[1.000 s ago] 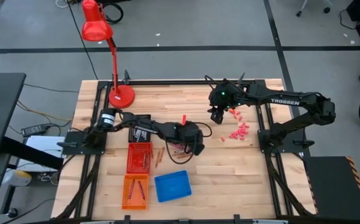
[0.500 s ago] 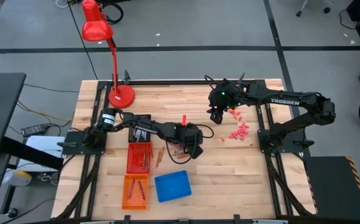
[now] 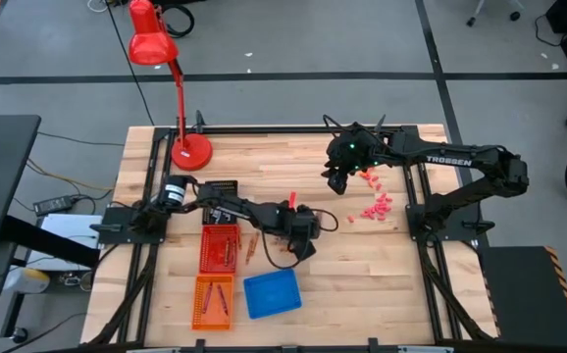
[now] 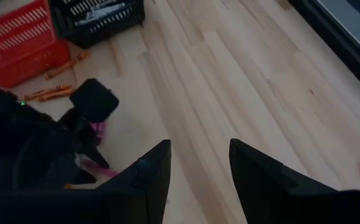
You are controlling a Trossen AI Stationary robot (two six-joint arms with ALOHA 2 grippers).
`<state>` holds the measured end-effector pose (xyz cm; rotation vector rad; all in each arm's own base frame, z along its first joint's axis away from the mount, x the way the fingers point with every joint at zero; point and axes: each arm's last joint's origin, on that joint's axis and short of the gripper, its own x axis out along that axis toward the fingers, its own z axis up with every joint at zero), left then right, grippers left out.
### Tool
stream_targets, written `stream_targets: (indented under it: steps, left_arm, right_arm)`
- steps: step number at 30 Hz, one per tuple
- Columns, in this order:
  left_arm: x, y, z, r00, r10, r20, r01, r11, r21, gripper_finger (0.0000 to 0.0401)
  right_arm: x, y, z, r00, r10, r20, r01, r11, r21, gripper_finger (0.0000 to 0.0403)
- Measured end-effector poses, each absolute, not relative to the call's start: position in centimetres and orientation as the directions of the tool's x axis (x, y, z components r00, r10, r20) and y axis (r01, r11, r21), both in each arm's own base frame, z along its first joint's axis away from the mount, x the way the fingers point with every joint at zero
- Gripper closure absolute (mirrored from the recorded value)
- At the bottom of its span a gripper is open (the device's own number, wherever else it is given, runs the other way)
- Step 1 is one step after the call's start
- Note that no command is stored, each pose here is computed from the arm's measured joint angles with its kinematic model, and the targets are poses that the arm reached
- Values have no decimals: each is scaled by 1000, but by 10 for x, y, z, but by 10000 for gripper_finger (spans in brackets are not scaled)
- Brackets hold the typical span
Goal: Sort crayons
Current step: Put the red crayon into the orange bin
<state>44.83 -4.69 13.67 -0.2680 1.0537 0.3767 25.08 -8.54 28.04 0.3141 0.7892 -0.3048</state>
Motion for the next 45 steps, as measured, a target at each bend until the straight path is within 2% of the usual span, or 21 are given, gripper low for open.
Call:
stream_targets:
  steps: [7,11,17,20,24,35,45]
  left_arm:
    - [447,-48,135,431,225,-874,-437,899,16,269]
    - [447,-43,135,417,215,-883,-473,881,-9,279]
    - [446,-39,134,403,213,-890,-488,873,-12,327]
    - [446,-39,134,400,216,-891,-490,871,-9,357]
    - [446,-35,134,396,215,-893,-495,869,-11,382]
    - [442,-22,142,388,232,-892,-515,857,-2,382]
    - [418,-27,190,348,207,-915,-544,839,-17,381]
  right_arm:
    - [254,-78,281,676,-133,-725,355,921,162,236]
    - [253,-74,279,657,-120,-745,353,922,162,236]
    - [226,-63,260,372,-27,-928,438,886,150,236]
    - [219,-59,251,305,-9,-952,460,877,139,236]
    - [218,-57,239,314,24,-949,469,866,177,236]
    - [217,-56,237,302,48,-952,504,840,202,236]
    - [216,-56,237,297,49,-954,484,853,194,236]
